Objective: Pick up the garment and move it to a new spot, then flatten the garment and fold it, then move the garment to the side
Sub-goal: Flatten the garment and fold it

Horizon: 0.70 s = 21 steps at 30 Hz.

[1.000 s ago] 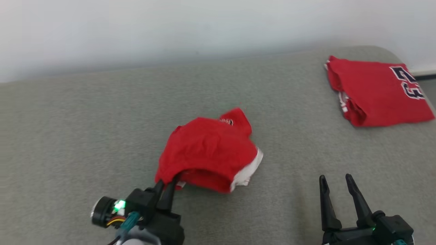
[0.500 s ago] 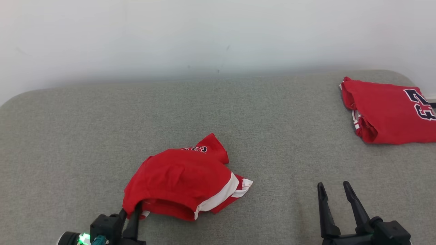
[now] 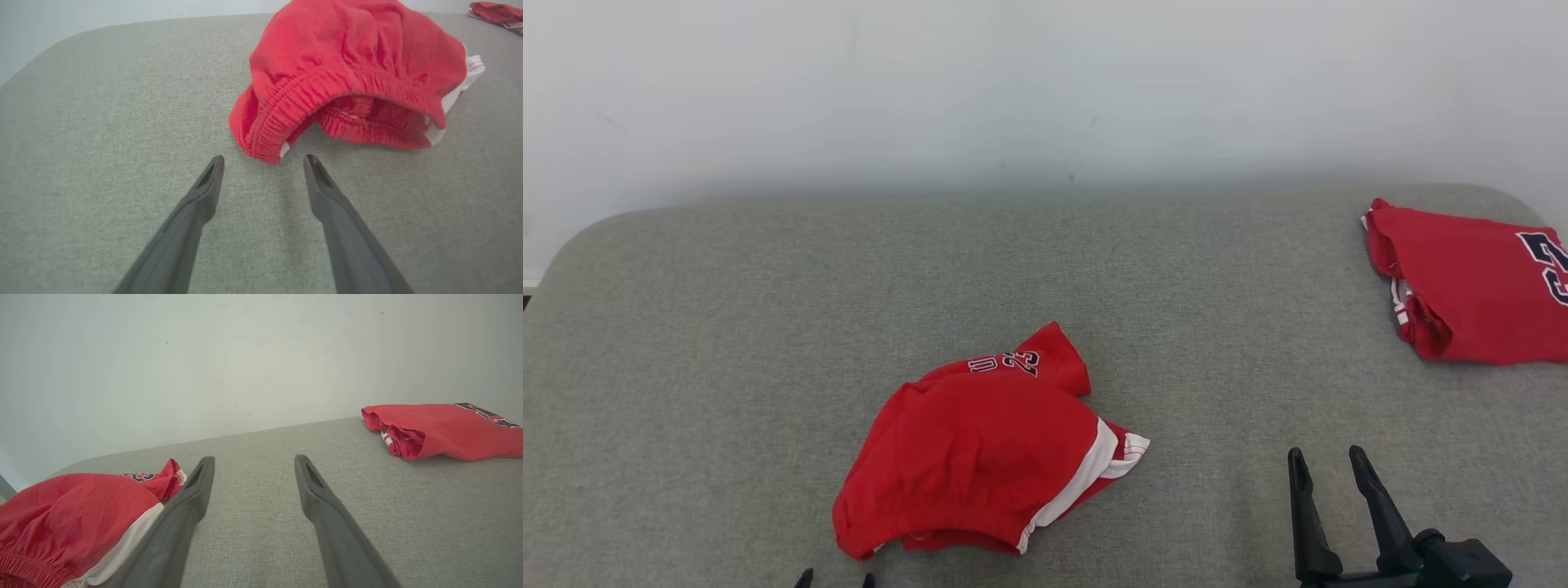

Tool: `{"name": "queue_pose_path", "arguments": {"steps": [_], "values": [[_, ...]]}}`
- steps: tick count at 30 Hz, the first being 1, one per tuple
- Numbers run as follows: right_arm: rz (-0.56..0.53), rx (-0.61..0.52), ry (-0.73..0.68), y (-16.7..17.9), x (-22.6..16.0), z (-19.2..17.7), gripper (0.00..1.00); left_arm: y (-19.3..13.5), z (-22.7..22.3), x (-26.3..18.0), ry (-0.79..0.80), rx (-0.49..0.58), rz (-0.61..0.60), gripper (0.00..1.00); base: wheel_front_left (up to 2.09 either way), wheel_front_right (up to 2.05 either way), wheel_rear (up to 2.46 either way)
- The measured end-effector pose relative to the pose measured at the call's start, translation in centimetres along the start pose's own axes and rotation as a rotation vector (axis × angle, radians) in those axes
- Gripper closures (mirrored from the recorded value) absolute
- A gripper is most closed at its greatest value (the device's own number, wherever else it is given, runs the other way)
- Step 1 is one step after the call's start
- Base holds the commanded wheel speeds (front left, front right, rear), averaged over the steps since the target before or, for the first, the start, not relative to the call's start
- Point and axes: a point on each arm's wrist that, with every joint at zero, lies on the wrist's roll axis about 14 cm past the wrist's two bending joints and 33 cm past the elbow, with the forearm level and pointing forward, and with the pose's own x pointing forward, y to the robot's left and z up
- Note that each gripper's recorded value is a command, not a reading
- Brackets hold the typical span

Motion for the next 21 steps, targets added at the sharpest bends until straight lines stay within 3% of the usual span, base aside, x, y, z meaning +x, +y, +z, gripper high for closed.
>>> {"name": "queue_pose_path", "arguments": {"steps": [4, 13, 21], "values": [[0.013, 0.002, -0.002, 0.4, 0.1, 0.1, 0.00, -0.9, 0.1, -1.0, -0.004, -0.017, -0.012, 0.00, 0.00, 0.00, 0.00], [0.005, 0.002, -0.002, 0.2, -0.1, 0.1, 0.00, -9.6, 1.1, 0.1, -0.012, -0.062, -0.258, 0.00, 0.00, 0.00, 0.00], [-0.068, -0.026, -0.006, -2.1, -0.9, 0.4, 0.00, -12.4, 0.1, 2.9, 0.032, -0.059, -0.345, 0.00, 0.00, 0.00, 0.00]]}}
